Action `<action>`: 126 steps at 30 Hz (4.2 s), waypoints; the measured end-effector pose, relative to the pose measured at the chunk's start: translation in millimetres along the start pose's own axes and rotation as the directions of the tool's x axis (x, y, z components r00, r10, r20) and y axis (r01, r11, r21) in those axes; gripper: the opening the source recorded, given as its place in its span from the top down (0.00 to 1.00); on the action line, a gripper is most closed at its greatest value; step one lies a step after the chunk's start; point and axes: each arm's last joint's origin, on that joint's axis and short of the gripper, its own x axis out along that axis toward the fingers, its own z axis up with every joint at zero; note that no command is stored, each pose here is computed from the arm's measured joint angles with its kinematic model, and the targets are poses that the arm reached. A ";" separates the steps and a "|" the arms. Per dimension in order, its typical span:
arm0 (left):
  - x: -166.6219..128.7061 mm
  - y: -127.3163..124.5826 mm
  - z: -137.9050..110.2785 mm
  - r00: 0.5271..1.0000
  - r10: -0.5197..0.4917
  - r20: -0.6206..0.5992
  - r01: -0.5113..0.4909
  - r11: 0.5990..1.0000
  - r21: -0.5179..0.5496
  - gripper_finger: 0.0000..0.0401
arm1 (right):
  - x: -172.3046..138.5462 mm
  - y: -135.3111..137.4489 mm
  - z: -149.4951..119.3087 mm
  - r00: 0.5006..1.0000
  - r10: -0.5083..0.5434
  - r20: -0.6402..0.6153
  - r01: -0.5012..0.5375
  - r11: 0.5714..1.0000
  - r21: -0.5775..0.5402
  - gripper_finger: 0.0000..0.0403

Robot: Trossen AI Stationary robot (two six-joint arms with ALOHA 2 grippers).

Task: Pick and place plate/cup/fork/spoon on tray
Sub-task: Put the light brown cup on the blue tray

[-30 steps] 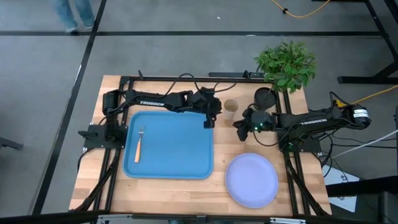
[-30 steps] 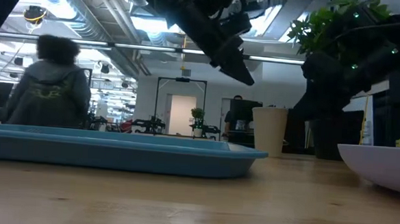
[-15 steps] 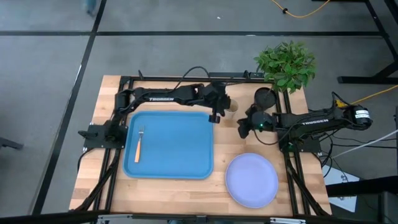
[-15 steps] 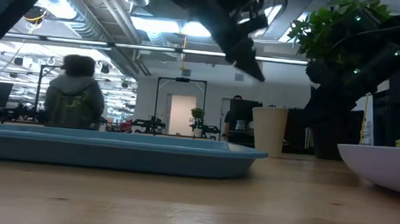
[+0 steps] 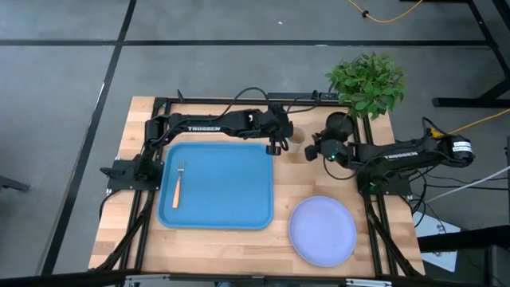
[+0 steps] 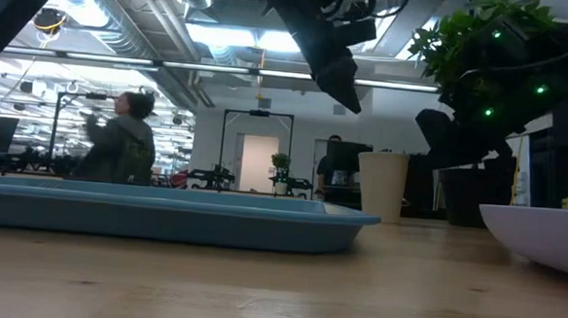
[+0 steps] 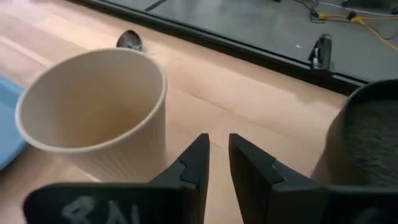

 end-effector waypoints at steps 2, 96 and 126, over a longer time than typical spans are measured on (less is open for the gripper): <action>-0.2 -0.7 0.3 1.000 0.000 0.000 0.000 1.000 0.001 0.80 | 4.4 1.7 -0.1 1.000 -0.003 0.006 0.003 1.000 -0.012 0.83; -5.0 -54.1 9.3 0.925 -0.358 -0.126 0.377 0.905 0.197 0.80 | 13.8 34.9 -10.6 0.768 0.599 -0.225 -0.595 0.798 0.091 0.83; 23.6 -61.1 -11.2 0.915 -0.365 -0.174 0.392 0.906 0.161 0.80 | 14.0 33.5 -13.4 0.771 0.584 -0.254 -0.583 0.808 0.087 0.83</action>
